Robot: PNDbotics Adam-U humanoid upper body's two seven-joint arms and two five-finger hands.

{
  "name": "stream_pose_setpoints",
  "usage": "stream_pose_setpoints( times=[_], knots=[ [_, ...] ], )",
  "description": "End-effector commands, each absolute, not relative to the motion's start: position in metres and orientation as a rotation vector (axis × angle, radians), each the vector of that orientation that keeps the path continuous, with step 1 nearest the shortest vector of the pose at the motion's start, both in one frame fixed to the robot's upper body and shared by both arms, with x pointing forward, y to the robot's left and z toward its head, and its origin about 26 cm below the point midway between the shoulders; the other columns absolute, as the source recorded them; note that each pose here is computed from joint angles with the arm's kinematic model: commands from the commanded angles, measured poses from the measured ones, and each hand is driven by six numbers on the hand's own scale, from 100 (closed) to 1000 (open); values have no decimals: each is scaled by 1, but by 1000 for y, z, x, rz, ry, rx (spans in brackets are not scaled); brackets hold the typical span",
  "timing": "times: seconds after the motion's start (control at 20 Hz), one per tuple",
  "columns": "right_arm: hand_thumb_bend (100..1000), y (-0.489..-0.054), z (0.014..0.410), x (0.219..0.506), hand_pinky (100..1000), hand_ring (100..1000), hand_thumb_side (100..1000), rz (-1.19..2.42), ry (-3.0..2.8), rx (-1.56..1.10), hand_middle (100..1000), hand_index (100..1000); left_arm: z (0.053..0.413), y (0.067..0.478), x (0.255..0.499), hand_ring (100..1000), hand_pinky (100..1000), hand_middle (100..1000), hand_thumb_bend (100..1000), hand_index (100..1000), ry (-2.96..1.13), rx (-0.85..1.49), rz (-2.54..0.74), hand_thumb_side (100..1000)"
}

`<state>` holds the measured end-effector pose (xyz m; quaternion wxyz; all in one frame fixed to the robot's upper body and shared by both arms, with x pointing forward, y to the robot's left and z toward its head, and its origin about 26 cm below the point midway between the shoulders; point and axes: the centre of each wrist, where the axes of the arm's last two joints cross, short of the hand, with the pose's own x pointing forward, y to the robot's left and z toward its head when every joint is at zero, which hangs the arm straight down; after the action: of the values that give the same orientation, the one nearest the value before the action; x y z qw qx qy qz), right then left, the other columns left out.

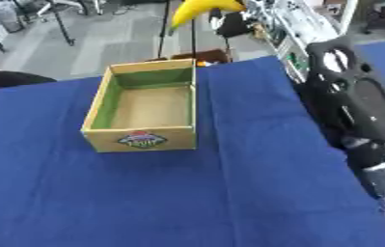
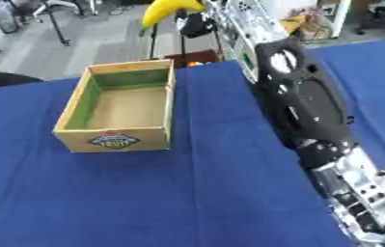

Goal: Pick up objects on the table and place them in the box.

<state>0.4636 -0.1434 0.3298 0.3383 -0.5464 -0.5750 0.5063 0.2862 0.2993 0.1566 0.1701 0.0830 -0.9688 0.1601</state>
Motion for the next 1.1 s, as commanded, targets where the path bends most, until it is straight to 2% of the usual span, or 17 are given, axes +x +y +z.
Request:
stream_pose_setpoints(
  times=[0.05,1.1],
  knots=[
    [100,-124,341,457,549,823,494,1293,-1581,-1435,461,474,167,300,285,860,437,865,100,790,-2792,222,428,976],
    [100,-79,249,469,507,872,388,1243,-1588,-1217,442,463,168,294,287,866,431,870,100,789,-2797,186,452,976]
  ],
)
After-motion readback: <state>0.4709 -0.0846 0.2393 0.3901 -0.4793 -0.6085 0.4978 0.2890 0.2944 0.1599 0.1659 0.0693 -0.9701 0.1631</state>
